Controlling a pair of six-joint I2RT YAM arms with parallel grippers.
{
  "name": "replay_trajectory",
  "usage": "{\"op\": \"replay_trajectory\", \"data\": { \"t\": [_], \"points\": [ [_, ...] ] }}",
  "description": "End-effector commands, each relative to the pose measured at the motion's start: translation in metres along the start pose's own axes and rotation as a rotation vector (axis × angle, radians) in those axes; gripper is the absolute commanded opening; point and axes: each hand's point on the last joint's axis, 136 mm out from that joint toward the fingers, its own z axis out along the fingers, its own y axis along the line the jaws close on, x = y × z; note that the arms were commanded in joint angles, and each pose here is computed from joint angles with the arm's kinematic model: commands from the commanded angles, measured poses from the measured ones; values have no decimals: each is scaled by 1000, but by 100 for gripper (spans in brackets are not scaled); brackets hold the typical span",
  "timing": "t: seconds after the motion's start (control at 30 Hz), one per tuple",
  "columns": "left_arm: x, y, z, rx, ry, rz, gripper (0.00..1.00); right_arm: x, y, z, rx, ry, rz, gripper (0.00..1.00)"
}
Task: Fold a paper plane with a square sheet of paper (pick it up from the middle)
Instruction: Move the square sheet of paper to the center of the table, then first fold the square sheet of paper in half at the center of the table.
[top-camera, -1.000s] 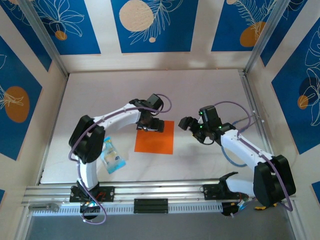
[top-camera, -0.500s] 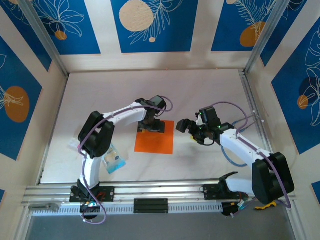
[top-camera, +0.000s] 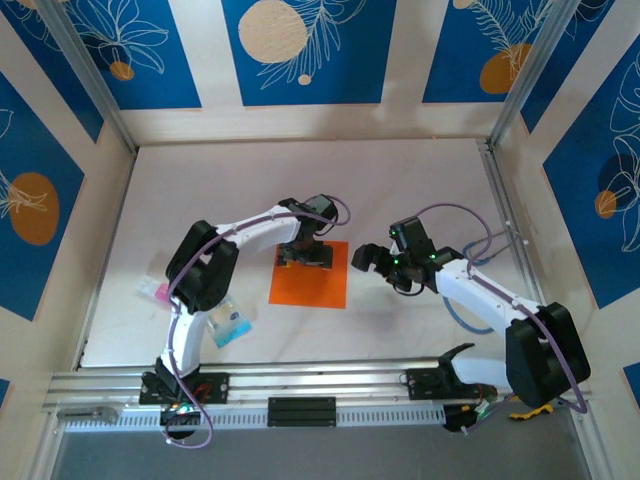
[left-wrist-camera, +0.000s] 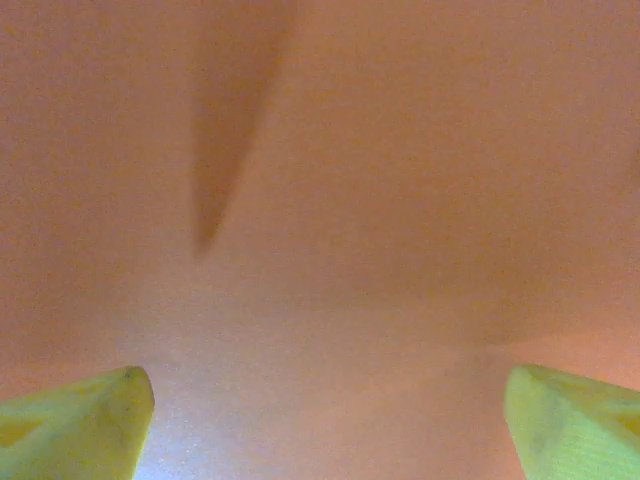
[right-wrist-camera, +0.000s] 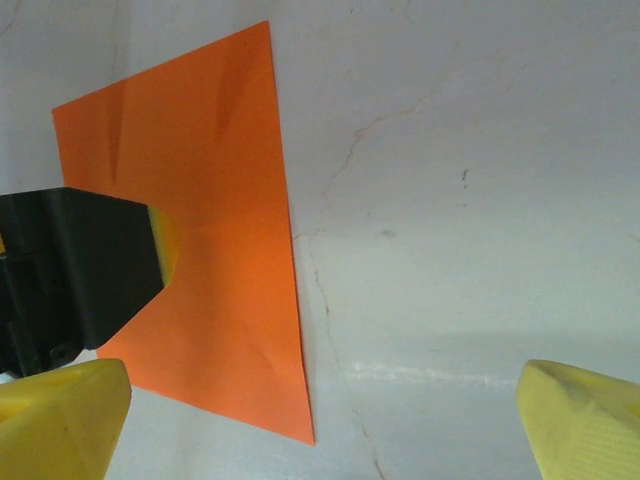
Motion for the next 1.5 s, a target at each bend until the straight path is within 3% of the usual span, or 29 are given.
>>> {"op": "replay_trajectory", "data": {
  "t": [0.0, 0.93, 1.47],
  "points": [
    [2, -2, 3, -28, 13, -8, 91, -7, 3, -5, 22, -48, -24, 99],
    [17, 1, 26, -91, 65, -2, 92, -4, -2, -4, 31, -52, 11, 99],
    [21, 0, 35, -82, 69, -11, 89, -5, -4, -4, 44, -55, 24, 99]
  ]
}}
